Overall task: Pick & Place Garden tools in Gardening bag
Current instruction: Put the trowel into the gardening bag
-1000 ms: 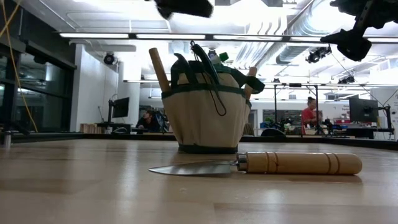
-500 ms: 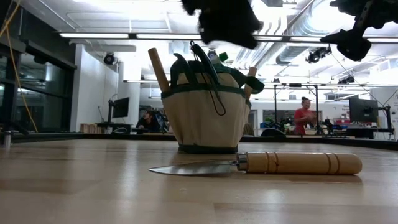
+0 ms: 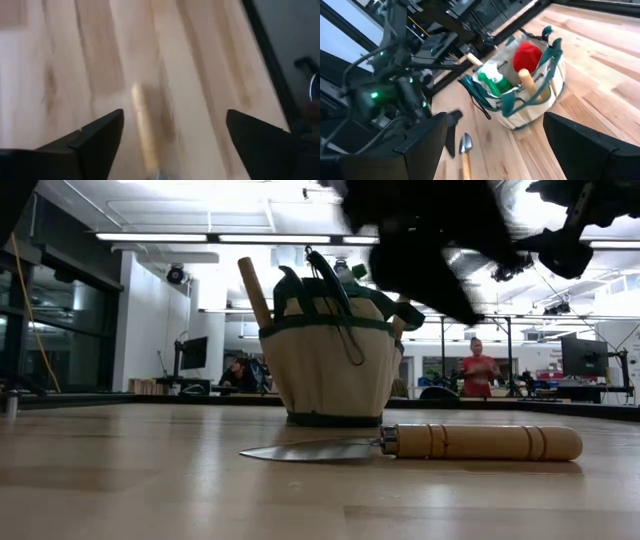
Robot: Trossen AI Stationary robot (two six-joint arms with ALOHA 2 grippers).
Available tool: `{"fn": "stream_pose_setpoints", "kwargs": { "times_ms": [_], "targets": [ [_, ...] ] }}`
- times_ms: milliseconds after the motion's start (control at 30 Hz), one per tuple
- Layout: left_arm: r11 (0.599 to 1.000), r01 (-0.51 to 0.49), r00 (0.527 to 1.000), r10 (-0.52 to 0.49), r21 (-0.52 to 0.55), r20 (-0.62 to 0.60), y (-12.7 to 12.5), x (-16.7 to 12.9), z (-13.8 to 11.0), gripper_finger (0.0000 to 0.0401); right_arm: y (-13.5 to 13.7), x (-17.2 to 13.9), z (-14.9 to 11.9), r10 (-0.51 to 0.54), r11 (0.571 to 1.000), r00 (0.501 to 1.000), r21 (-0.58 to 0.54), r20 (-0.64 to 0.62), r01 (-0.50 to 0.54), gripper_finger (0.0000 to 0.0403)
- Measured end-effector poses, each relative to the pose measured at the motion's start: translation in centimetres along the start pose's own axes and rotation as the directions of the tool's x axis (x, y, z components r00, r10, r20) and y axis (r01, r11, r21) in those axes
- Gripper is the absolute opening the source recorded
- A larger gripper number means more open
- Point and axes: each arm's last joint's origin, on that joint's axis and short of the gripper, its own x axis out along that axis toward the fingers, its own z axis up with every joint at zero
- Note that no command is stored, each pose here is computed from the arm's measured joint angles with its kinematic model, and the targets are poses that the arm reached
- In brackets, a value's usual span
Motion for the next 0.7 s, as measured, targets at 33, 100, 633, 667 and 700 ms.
{"fn": "stream_pose_setpoints", "kwargs": {
  "times_ms": [33, 100, 633, 667, 700],
  "targets": [
    [1.0, 0.004, 1.0, -0.004, 0.004, 0.018, -0.2, 0.4, 0.3, 0.0352, 0.0, 0.0, 0.0, -0.003, 1.0, 1.0, 0.001, -0.004, 0.003, 0.0321],
    [1.0, 0.0, 1.0, 0.0, 0.007, -0.01, -0.3, 0.7, 0.3, 0.0367, -0.1, 0.1, 0.0, -0.005, 1.0, 1.0, 0.003, -0.008, 0.005, 0.0321],
    [0.995, -0.099, 0.995, 0.099, 0.007, -0.002, 0.6, 4.6, -0.5, 0.0377, -0.2, 0.4, 0.0, -0.036, 0.999, 0.999, 0.007, -0.008, 0.036, 0.0321],
    [0.995, -0.097, 0.995, 0.097, 0.004, 0.019, 0.7, 4.9, -0.4, 0.0377, -0.2, 0.4, 0.0, -0.036, 0.999, 0.999, 0.008, -0.009, 0.036, 0.0321],
    [0.995, -0.099, 0.995, 0.099, 0.006, 0.011, 0.6, 5.1, -0.5, 0.0377, -0.2, 0.4, 0.0, -0.036, 0.999, 0.999, 0.008, -0.009, 0.036, 0.0321]
  ]
}}
